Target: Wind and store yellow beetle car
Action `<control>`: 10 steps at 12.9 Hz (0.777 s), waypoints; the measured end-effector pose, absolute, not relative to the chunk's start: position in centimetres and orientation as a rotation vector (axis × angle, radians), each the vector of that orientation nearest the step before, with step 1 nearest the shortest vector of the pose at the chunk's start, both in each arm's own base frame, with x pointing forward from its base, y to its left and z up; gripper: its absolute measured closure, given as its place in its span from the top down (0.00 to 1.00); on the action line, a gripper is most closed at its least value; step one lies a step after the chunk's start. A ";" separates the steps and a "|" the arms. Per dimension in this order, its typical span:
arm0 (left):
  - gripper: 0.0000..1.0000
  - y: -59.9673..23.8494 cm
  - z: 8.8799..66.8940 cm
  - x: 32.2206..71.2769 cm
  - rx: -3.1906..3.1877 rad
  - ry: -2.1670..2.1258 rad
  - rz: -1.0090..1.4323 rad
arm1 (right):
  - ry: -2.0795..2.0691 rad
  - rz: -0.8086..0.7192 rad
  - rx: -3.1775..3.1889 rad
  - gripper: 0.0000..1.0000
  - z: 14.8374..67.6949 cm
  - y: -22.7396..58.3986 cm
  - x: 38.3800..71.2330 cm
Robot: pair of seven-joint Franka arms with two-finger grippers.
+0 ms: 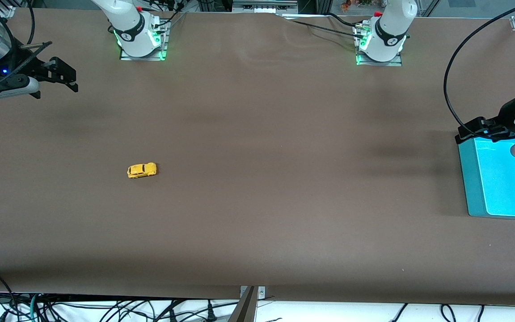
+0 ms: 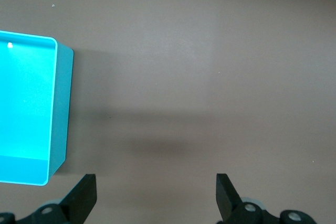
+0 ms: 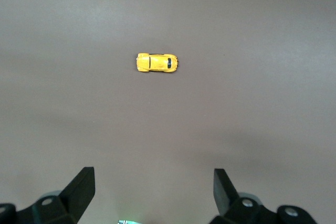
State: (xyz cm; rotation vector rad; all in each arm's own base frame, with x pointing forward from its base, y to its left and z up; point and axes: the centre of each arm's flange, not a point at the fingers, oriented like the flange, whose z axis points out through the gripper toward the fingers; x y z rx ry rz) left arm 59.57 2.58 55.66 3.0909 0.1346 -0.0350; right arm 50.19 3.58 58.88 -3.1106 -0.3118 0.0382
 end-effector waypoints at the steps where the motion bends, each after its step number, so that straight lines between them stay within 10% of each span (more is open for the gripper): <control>1: 1.00 2.6 55.6 59.6 3.091 0.134 -0.036 | -0.307 0.040 -3.111 1.00 58.9 3.6 50.2; 10: 1.00 2.2 55.5 59.7 3.091 0.125 -0.040 | -0.284 0.050 -3.114 1.00 59.0 3.6 50.1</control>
